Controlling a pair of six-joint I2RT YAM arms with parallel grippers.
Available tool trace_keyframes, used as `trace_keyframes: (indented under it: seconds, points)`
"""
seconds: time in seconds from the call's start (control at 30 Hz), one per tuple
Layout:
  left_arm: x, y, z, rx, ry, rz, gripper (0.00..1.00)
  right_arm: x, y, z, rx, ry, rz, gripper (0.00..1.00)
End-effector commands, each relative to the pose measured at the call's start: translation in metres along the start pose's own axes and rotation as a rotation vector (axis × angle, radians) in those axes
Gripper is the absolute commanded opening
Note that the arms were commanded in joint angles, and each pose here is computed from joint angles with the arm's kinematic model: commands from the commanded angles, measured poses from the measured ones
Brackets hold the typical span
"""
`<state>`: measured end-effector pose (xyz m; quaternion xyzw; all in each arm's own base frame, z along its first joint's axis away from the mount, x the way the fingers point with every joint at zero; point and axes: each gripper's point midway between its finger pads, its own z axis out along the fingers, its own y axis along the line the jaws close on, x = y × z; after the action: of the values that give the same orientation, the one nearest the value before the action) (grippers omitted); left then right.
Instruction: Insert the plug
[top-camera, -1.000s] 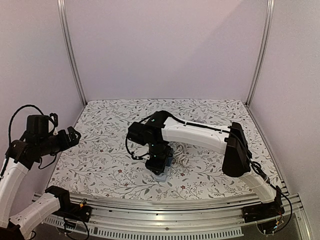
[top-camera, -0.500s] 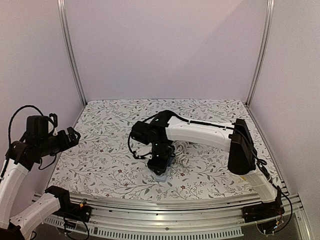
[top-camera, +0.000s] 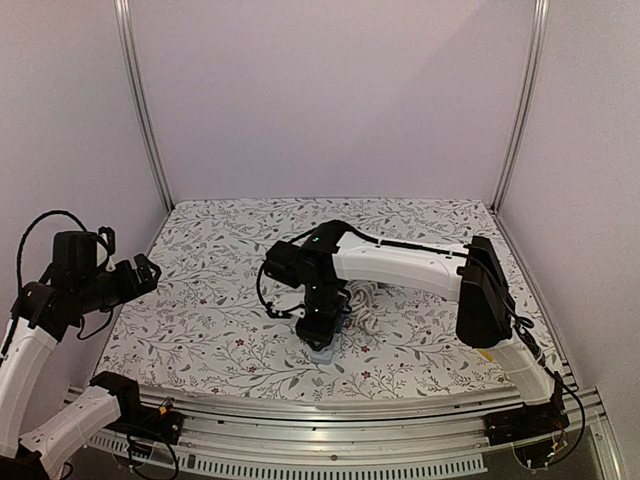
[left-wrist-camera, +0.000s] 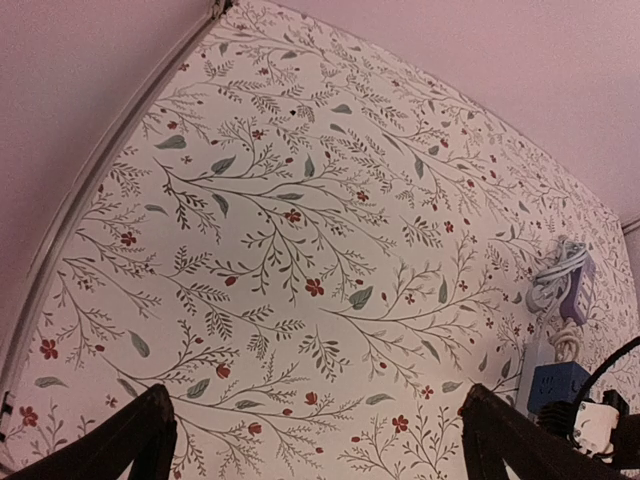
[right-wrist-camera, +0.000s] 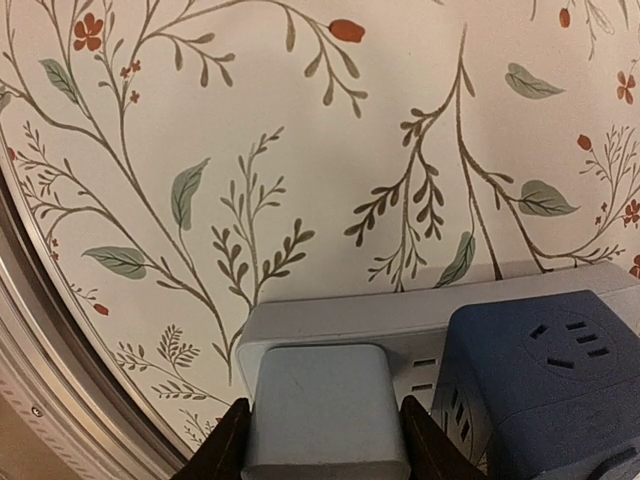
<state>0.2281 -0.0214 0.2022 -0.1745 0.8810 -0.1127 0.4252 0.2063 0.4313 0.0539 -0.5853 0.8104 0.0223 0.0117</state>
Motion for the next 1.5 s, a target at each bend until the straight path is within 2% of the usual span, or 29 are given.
trace_keyframes:
  seconds: [0.0,0.23,0.3,0.5,0.67,0.8,0.9,0.93,1.17,1.3,1.4,1.47]
  points:
    - [0.005,0.003,0.005,-0.010,0.016,0.008,1.00,0.069,0.014,0.082,-0.056,0.354,0.008,0.04]
    - [0.006,0.003,0.007,-0.013,0.030,0.006,1.00,0.078,0.014,0.092,-0.059,0.396,-0.009,0.04]
    - [0.007,0.003,0.007,-0.015,0.033,0.006,1.00,0.078,0.012,0.092,-0.052,0.397,-0.008,0.06]
    - [0.007,0.004,0.008,-0.020,0.035,0.004,0.99,0.073,-0.004,0.079,0.047,0.381,-0.010,0.34]
    - [0.007,0.004,0.008,-0.024,0.040,0.002,1.00,0.059,-0.007,0.057,0.076,0.314,-0.005,0.42]
    - [0.008,0.006,0.009,-0.030,0.041,0.002,1.00,0.038,-0.001,0.028,0.078,0.203,-0.016,0.49]
    - [0.008,0.006,0.009,-0.030,0.042,0.001,1.00,0.024,0.000,0.002,0.089,0.126,-0.007,0.68]
    - [0.008,0.006,0.009,-0.031,0.042,0.001,0.99,0.021,0.000,-0.006,0.093,0.108,-0.001,0.71]
    - [0.007,0.005,0.008,-0.028,0.039,0.000,1.00,0.013,0.001,-0.049,0.121,0.017,0.007,0.81]
    - [0.007,0.005,0.008,-0.027,0.037,-0.001,0.99,0.009,0.004,-0.074,0.133,-0.045,-0.016,0.82]
    - [0.007,0.005,0.007,-0.029,0.036,0.000,1.00,0.004,-0.007,-0.092,0.205,-0.092,0.009,0.82]
    - [0.006,0.006,0.007,-0.035,0.030,0.000,1.00,0.000,-0.019,-0.104,0.276,-0.125,0.036,0.96]
